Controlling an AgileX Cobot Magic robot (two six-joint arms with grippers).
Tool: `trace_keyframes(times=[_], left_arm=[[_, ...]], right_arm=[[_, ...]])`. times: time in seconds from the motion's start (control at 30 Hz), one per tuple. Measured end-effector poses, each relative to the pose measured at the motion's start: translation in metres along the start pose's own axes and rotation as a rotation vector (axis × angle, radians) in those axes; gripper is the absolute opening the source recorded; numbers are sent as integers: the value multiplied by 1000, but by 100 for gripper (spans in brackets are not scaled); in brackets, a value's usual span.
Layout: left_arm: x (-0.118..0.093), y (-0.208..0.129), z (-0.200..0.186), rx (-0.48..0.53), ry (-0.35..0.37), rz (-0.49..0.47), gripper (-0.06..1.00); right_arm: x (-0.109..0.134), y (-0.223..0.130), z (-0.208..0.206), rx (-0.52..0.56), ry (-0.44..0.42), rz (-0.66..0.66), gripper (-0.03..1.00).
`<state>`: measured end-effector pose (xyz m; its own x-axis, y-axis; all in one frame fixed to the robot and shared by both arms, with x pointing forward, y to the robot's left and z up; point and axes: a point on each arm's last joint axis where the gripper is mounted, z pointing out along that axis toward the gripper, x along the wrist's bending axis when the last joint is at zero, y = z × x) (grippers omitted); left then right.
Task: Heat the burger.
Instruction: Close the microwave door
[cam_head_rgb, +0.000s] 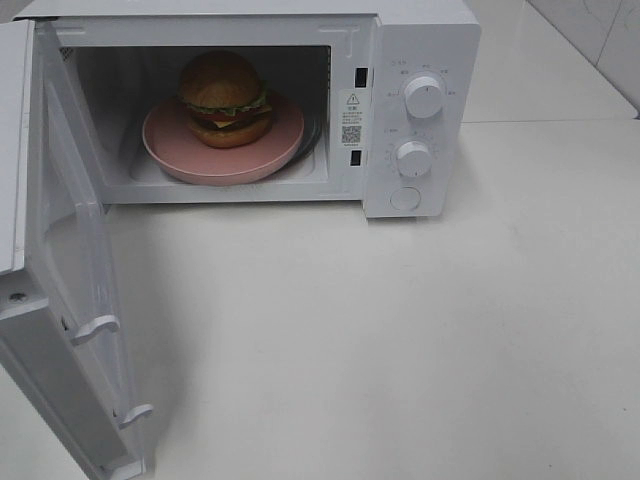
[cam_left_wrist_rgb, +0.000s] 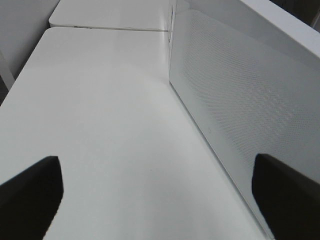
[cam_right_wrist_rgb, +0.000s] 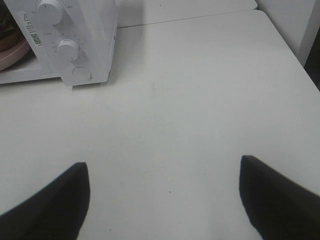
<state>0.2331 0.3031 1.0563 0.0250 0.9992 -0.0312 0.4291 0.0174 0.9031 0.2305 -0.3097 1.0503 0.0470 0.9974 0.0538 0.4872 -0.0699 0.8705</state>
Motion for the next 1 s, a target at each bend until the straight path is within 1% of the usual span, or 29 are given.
trace_keyframes(times=[0.8, 0.9, 0.97, 1.0], left_arm=[[0, 0, 0, 0, 0, 0, 97], [0, 0, 0, 0, -5, -3, 97], [-3, 10, -6, -24, -29, -16, 94], [-3, 10, -6, -24, -29, -16, 94]], right_arm=[[1, 0, 0, 1, 6, 3, 76], [1, 0, 0, 1, 6, 3, 76], [1, 0, 0, 1, 6, 3, 76], [1, 0, 0, 1, 6, 3, 76]])
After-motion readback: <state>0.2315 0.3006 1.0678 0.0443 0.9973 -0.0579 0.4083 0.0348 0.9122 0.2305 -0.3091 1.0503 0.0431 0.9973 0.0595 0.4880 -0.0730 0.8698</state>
